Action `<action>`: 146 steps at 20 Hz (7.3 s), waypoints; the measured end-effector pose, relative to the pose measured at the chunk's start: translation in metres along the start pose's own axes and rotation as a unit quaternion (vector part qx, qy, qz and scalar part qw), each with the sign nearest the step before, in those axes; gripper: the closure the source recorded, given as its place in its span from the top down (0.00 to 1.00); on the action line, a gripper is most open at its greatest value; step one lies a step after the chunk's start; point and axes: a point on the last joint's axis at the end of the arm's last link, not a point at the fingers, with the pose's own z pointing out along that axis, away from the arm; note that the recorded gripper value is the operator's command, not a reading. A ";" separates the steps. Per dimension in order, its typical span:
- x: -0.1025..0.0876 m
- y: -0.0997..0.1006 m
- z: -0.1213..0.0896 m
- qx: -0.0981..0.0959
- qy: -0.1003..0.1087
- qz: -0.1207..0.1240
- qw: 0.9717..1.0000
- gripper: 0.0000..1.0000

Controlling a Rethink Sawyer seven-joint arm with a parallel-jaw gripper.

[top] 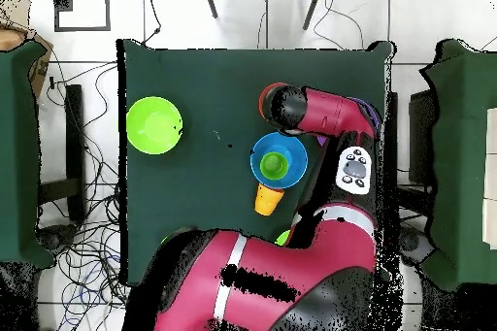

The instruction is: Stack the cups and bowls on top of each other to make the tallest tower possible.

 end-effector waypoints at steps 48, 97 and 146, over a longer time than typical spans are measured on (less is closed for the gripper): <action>0.026 0.004 0.034 0.014 0.032 -0.012 0.999 1.00; 0.012 -0.007 0.005 0.019 0.010 -0.005 1.000 0.00; 0.011 -0.069 -0.076 -0.017 -0.019 0.062 0.998 0.00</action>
